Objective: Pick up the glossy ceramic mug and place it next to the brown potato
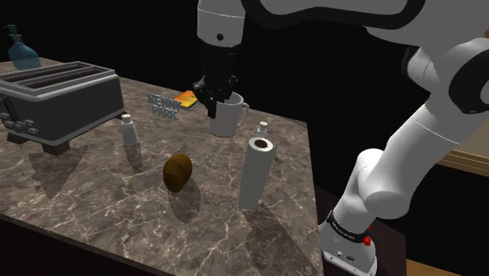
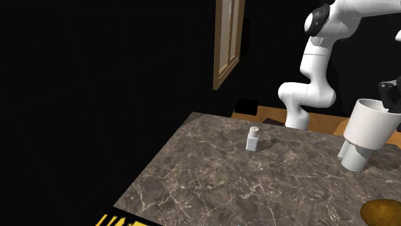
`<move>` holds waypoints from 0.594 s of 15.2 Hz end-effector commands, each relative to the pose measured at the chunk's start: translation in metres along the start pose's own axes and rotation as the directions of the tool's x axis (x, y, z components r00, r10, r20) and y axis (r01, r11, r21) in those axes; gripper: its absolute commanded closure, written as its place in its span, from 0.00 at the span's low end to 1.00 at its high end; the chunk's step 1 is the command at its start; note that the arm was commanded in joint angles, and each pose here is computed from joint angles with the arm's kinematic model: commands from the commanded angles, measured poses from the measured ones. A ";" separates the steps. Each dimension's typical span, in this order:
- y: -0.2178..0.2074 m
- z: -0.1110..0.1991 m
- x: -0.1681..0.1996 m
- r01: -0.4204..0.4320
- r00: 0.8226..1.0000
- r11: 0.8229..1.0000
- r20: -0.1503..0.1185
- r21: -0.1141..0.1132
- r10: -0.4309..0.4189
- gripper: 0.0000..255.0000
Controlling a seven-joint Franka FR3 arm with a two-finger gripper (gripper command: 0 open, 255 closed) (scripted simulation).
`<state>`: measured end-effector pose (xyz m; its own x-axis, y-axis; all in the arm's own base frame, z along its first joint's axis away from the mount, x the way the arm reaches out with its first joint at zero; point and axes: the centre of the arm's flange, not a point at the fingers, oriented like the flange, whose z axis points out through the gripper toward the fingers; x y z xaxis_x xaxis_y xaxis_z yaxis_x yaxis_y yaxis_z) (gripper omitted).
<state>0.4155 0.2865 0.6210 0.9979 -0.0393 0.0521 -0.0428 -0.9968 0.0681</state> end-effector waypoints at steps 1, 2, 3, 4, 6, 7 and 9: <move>-0.025 -0.002 -0.005 -0.002 1.000 1.000 0.000 0.001 0.002 1.00; -0.037 -0.003 -0.008 -0.002 1.000 1.000 0.000 0.001 0.002 1.00; -0.050 -0.004 -0.010 -0.002 1.000 1.000 0.000 0.001 0.002 1.00; -0.063 -0.005 -0.013 -0.002 1.000 1.000 0.000 0.001 0.002 1.00; -0.089 -0.007 -0.018 -0.002 1.000 1.000 0.000 0.001 0.002 1.00; -0.102 -0.009 -0.020 -0.002 1.000 1.000 0.000 0.001 0.002 1.00; -0.128 -0.011 -0.025 -0.002 1.000 1.000 0.000 0.001 0.002 1.00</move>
<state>0.3941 0.4000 0.6220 0.9979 -0.0382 0.0521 -0.0418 -0.9967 0.0690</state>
